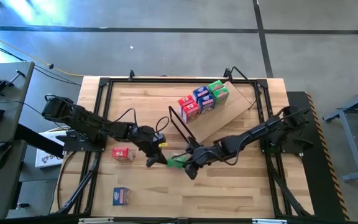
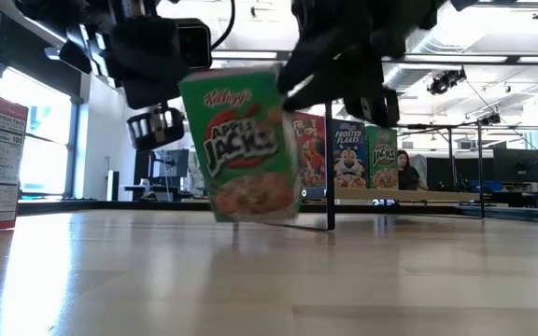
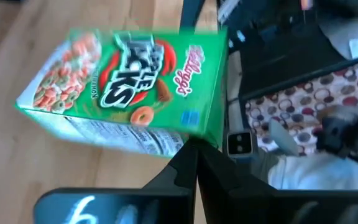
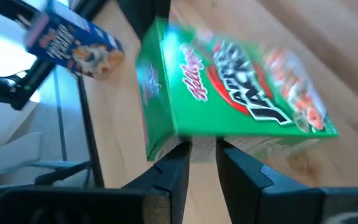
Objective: Stack cereal on shelf
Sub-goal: Put the green cereal box on the shelf aligned with the other green cereal boxes
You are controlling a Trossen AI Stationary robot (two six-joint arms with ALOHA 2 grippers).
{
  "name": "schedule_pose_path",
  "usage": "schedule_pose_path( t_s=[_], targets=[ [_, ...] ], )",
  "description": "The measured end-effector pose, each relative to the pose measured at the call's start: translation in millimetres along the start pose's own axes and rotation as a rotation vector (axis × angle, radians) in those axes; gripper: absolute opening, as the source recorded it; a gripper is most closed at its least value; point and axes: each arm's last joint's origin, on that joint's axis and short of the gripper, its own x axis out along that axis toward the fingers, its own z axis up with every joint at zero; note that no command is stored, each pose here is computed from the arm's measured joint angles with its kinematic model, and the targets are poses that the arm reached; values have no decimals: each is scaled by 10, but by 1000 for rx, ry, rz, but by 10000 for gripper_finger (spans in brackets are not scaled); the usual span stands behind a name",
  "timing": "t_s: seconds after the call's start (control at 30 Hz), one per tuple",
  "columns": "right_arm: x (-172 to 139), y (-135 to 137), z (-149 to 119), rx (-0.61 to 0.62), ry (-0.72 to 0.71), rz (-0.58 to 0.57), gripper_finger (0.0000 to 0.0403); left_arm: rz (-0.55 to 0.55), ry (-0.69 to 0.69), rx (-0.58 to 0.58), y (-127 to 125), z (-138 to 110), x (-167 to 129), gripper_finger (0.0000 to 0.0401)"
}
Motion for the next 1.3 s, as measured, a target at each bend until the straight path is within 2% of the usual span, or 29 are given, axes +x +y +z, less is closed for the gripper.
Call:
schedule_pose_path(
  t_s=[0.37,0.6,0.73,0.93,1.3],
  targets=[
    [-55,-94,80,17,-6,-72,95,76,-14,-13,148,68,-57,1],
    [-52,-145,96,22,14,-97,136,93,-37,-45,214,131,-98,8],
    [-51,-153,102,25,20,-96,166,70,-24,-51,225,146,-110,32],
    [-57,-166,110,30,41,-90,193,-26,-34,-50,211,228,-144,53],
    [-112,-174,123,-13,25,-125,199,18,-14,3,271,219,-163,55]
  ],
)
